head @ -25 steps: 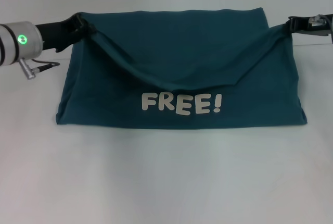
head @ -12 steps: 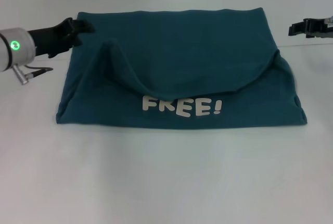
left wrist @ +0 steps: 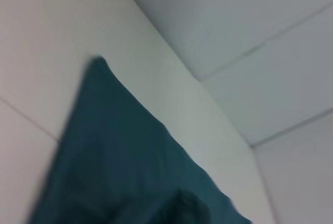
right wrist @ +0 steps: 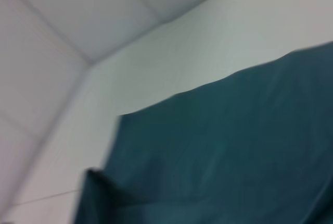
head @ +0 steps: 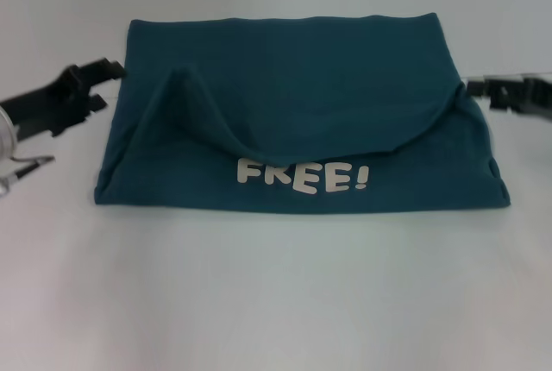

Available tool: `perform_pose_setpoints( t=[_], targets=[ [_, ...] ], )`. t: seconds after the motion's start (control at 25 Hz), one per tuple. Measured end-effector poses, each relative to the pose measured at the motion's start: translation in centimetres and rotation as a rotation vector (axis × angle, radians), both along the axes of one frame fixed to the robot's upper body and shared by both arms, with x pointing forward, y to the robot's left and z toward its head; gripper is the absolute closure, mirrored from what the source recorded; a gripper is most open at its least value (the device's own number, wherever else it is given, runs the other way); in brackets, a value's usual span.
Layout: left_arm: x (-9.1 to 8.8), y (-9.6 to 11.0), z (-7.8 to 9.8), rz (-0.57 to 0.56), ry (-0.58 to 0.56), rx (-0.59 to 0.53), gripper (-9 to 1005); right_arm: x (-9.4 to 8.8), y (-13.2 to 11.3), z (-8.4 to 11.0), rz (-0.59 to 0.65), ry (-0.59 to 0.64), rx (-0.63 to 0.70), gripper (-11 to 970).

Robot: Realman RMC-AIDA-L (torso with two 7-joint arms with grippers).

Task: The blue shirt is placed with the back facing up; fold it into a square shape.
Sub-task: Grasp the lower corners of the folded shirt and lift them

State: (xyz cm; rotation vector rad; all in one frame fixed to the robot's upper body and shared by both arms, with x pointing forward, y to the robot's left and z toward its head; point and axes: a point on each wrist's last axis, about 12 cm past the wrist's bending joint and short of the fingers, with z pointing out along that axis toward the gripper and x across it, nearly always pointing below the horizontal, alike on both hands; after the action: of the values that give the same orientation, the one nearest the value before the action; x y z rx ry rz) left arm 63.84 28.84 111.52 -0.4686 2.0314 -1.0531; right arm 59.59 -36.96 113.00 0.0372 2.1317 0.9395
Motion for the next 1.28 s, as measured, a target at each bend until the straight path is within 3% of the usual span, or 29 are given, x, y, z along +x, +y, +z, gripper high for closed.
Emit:
perform_pose_setpoints(
  t=[0.04, 0.24, 0.44, 0.52, 0.68, 0.96, 1.28],
  targets=[
    [-0.6, -0.2, -0.4, -0.015, -0.007, -0.026, 296, 0.0, 0.0, 0.0, 0.0, 0.0, 0.0, 213],
    [-1.9, -1.2, -1.2, -0.059, -0.011, -0.081, 303, -4.6, -0.8, -2.0, 0.03, -0.019, 0.139, 213],
    [-2.4, -1.4, -2.1, -0.145, -0.063, 0.065, 304, -6.7, -1.5, -3.0, 0.005, -0.011, 0.179, 213],
    [-2.7, -0.5, -2.3, -0.196, -0.137, 0.21, 304, -6.9, -1.7, -3.1, 0.005, -0.008, 0.178, 214],
    [-3.2, 1.1, -2.5, -0.24, -0.201, 0.375, 305, -7.0, -1.8, -3.0, 0.007, -0.009, 0.177, 214],
    [-3.3, 0.6, -3.8, -0.272, -0.147, 0.407, 306, -6.5, -1.6, -2.7, 0.018, -0.016, 0.176, 214],
    [-2.6, 0.0, -5.2, -0.199, -0.062, 0.411, 319, -6.4, -1.5, -2.8, 0.016, -0.012, 0.177, 213]
  ],
)
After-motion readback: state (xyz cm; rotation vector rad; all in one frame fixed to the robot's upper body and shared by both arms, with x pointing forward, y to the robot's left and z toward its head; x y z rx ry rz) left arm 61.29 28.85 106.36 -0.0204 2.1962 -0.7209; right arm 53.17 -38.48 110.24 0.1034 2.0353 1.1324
